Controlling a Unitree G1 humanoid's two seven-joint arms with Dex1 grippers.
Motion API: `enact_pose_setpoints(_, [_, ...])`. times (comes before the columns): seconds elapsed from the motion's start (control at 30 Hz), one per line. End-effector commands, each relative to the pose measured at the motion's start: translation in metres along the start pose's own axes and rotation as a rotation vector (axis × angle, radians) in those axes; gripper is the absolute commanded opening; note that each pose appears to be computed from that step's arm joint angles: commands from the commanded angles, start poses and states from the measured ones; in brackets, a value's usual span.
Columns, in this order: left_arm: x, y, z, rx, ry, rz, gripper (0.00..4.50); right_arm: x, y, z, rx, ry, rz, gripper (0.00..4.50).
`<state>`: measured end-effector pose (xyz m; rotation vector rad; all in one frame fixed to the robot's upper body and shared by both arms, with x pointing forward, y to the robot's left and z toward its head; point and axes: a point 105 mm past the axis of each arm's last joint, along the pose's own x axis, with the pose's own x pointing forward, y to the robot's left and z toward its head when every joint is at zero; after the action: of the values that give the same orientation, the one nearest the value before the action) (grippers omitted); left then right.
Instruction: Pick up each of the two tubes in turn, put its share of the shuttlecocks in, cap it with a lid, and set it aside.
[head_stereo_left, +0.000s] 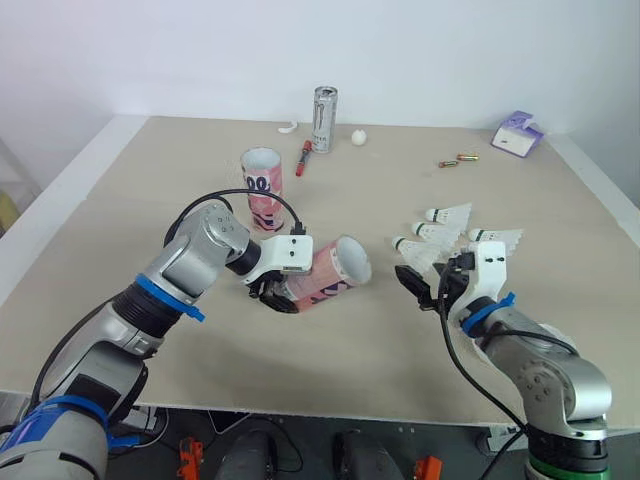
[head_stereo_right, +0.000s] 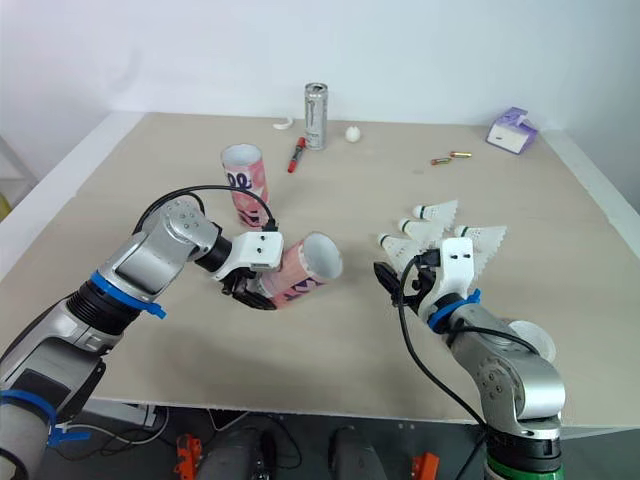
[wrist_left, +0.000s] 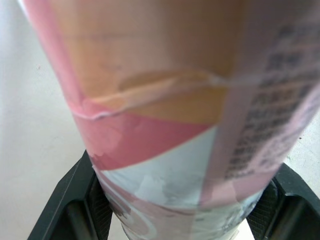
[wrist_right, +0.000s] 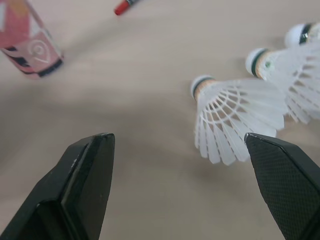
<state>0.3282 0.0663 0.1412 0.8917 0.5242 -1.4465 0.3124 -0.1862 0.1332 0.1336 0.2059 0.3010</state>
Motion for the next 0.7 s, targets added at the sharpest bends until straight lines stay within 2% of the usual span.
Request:
enact_pose_setpoints(0.03, [0.004,-0.004,0.002,0.019,0.001,-0.016,2.95,0.01,0.002,0.007,0.011,-0.043,-0.003,4.45])
enact_pose_setpoints(0.53, [0.004,-0.005,0.001,0.011,-0.001,-0.009,2.95,0.046,-0.009,0.011,0.051,-0.04,-0.033,4.45])
enact_pose_setpoints(0.6, [0.004,-0.005,0.001,0.009,-0.001,-0.007,2.95,0.05,-0.012,0.011,0.053,-0.039,-0.039,3.94])
enact_pose_setpoints(0.67, [0.004,-0.005,0.001,0.006,-0.001,-0.005,2.95,0.052,-0.013,0.012,0.048,-0.045,-0.044,3.09])
enact_pose_setpoints(0.7, [0.004,-0.005,0.0,0.006,0.0,-0.004,2.95,0.054,-0.013,0.013,0.049,-0.048,-0.044,2.95])
